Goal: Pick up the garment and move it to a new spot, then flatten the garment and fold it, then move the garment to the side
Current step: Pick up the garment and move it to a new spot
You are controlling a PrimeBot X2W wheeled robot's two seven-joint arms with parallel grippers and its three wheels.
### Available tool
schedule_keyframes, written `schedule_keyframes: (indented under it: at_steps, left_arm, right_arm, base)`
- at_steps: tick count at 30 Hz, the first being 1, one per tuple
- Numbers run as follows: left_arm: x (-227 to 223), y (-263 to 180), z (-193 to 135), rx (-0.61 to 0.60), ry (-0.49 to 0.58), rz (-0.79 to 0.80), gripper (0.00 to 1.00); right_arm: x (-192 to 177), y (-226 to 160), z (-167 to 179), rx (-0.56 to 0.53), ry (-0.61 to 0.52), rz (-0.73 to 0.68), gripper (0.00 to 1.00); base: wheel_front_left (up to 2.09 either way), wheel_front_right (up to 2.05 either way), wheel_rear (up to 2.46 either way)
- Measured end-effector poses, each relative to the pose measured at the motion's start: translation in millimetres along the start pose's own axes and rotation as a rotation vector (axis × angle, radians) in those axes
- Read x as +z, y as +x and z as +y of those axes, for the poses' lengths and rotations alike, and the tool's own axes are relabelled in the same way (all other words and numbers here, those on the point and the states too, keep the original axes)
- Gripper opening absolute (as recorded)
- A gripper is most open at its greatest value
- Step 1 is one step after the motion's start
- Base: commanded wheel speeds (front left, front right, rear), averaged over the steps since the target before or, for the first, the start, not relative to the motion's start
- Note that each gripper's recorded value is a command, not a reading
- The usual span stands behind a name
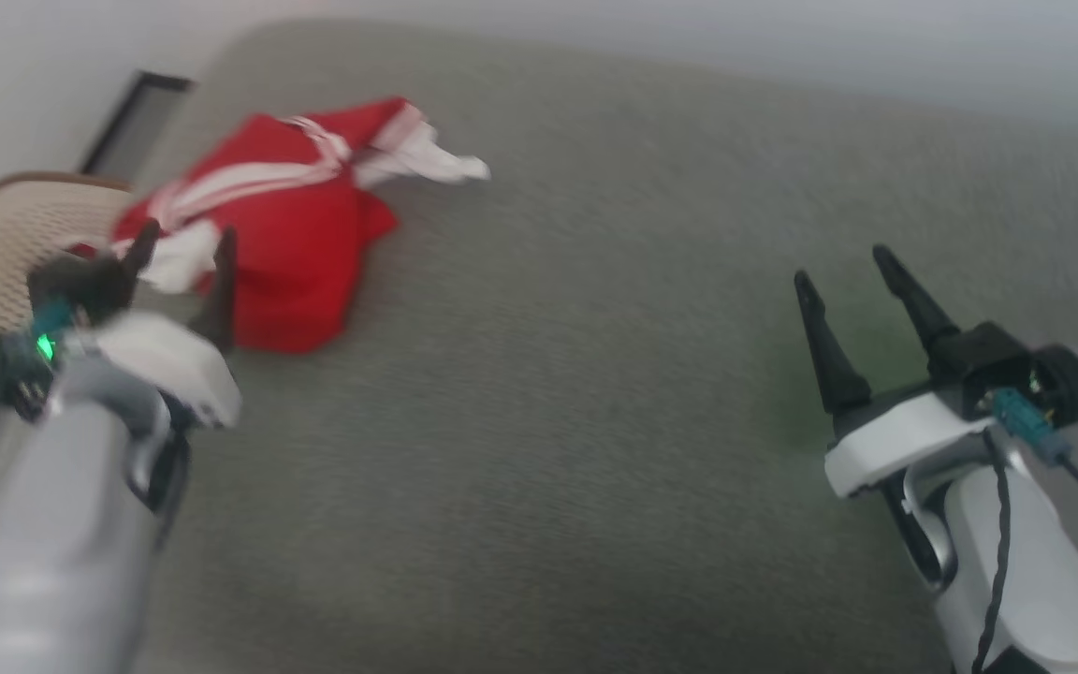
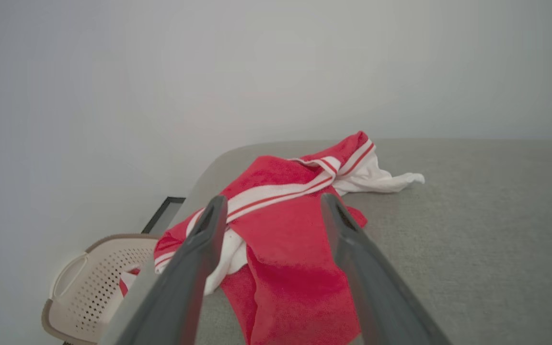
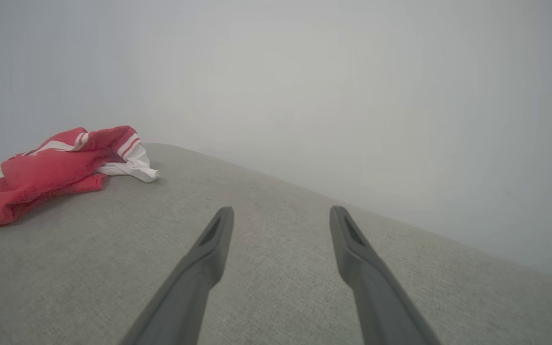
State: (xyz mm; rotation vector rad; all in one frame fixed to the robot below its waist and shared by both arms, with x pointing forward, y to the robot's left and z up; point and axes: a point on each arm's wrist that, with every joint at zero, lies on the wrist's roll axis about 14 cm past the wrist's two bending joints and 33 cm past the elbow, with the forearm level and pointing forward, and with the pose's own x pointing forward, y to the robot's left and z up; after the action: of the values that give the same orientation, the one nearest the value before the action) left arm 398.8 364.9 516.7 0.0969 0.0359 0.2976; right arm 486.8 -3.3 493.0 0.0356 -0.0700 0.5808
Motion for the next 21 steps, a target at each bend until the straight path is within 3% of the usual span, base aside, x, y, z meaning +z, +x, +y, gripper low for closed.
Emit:
schedule_keyframes:
  at_steps: [8, 12, 21]
  left_arm:
    - [-57, 77, -19, -0.058, -0.095, 0.388, 1.0]
    - [-102, 87, -32, -0.094, -0.095, 0.631, 1.0]
    - [-164, 115, -45, -0.105, -0.111, 0.925, 1.0]
  right_arm:
    - [-30, -9, -57, -0.129, 0.007, 0.045, 1.0]
    - [-42, -13, -78, -0.178, 0.002, 0.056, 1.0]
    - [-82, -32, -118, -0.254, -0.022, 0.136, 1.0]
  base:
    - [0.0, 0.0, 0.0]
    - [0.0, 0.0, 0.0]
    - [0.0, 0.0, 0.0]
